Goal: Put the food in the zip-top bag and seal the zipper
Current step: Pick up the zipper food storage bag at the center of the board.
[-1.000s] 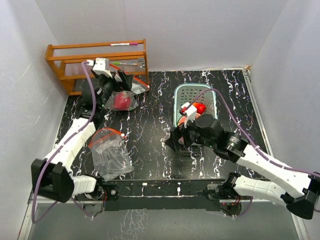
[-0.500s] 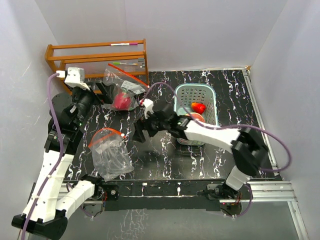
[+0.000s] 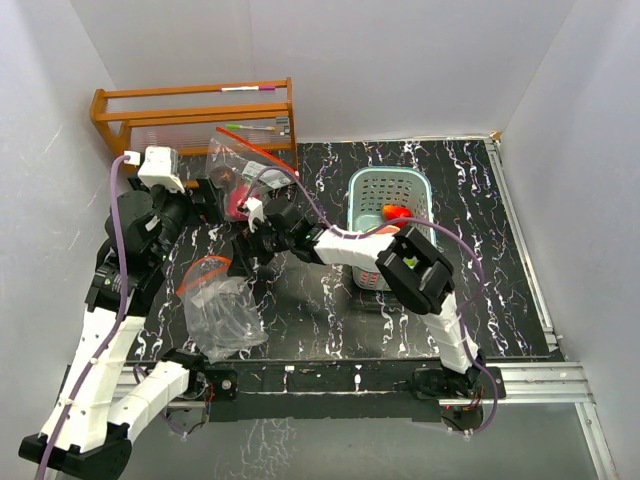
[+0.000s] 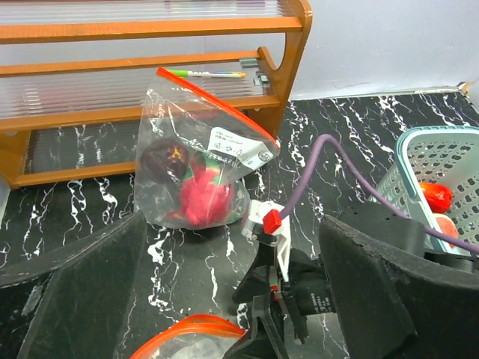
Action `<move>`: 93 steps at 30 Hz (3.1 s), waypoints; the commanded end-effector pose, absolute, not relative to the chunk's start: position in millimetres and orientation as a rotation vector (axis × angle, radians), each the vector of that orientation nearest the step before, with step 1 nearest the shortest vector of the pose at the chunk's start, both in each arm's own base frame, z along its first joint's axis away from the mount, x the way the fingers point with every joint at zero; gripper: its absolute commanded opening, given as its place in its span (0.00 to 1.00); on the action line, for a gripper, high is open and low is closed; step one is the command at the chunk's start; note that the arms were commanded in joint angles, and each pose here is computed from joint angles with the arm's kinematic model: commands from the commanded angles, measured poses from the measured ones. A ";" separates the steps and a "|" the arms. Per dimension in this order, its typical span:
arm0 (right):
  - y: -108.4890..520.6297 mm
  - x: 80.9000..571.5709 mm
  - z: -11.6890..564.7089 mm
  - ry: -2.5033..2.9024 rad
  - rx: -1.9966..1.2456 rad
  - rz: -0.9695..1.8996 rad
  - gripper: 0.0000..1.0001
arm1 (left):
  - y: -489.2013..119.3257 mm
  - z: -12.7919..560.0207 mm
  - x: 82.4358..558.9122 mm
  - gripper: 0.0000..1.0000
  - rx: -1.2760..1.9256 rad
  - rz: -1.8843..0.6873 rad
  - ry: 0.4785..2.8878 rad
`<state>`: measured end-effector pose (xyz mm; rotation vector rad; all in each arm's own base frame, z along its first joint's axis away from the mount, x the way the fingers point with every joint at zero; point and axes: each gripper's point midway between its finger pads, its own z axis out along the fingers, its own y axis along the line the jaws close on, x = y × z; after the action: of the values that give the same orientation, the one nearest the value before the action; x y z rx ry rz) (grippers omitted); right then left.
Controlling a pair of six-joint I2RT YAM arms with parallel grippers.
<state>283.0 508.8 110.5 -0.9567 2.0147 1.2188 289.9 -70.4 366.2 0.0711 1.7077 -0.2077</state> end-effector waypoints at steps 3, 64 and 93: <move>537.9 272.7 128.9 1.806 -1.081 1.411 0.95 | -63.1 360.9 285.8 0.97 0.086 -0.139 1.707; 296.8 222.6 244.8 1.290 -0.451 -0.098 0.08 | -217.3 266.1 221.6 0.82 -0.419 -1.539 2.194; 332.6 201.6 233.7 1.290 -0.580 -0.019 0.08 | -225.0 235.8 241.4 0.10 -0.433 -1.581 2.156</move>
<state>205.4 324.4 210.3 -0.6576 1.2953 -0.1231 244.5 -221.3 230.3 -0.4905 2.1770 -1.5423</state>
